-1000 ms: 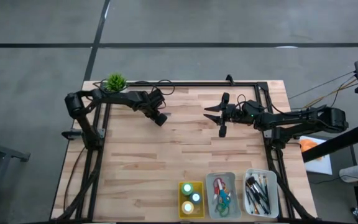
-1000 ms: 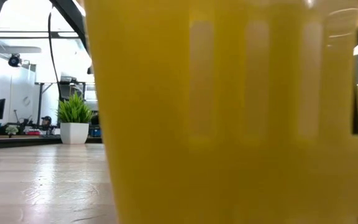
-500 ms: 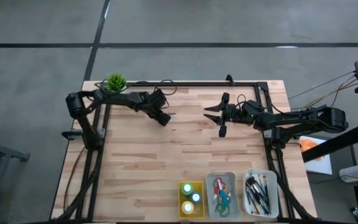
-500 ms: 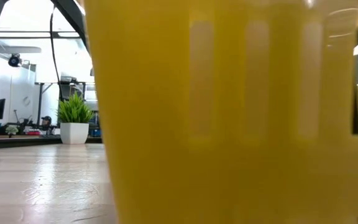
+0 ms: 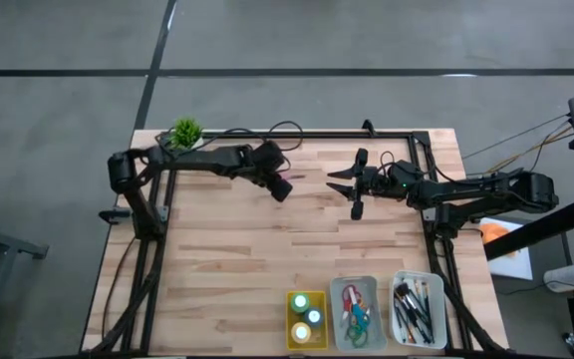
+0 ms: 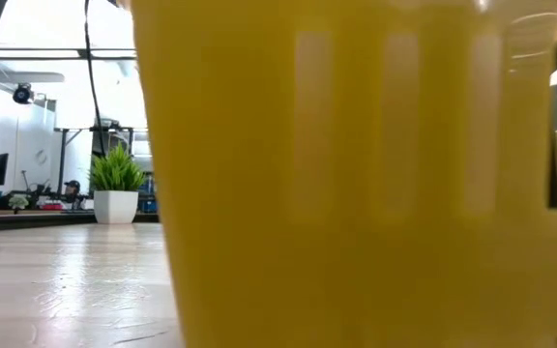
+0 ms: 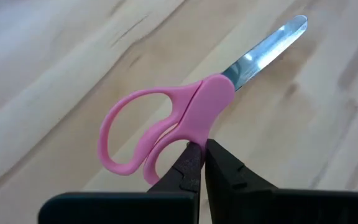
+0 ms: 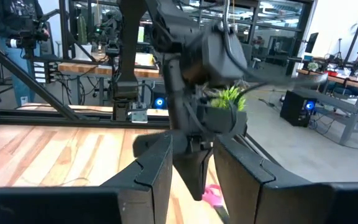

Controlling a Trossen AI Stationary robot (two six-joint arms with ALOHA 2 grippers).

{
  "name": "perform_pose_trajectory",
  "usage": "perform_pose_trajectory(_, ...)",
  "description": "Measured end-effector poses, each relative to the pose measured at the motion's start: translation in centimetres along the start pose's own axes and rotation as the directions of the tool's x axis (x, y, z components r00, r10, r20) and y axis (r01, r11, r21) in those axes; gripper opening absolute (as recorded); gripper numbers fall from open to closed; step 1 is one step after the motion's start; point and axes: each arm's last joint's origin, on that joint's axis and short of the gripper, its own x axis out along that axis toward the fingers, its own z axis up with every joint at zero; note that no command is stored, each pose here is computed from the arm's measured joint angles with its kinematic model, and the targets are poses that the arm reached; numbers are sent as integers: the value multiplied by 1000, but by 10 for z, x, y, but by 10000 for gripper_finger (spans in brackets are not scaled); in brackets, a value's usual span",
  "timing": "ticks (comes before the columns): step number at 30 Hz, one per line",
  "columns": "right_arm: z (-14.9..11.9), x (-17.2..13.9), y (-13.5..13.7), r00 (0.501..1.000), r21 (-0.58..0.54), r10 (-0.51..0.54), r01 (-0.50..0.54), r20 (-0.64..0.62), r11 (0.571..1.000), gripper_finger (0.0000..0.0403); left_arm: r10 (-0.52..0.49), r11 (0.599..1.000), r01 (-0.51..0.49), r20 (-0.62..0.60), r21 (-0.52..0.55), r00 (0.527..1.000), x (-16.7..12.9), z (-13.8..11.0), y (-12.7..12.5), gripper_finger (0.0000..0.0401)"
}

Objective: Pick & Place Paint Supplies
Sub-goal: Put the pink scissors into the gray bin

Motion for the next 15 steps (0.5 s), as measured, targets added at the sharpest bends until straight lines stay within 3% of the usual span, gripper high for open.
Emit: perform_pose_trajectory(15, 0, 0, 0, 1000, 0, 0, 0, 0, 1000, 114, -73, 992, 62, 94, 112, 993, -19, 16, -44, 5)
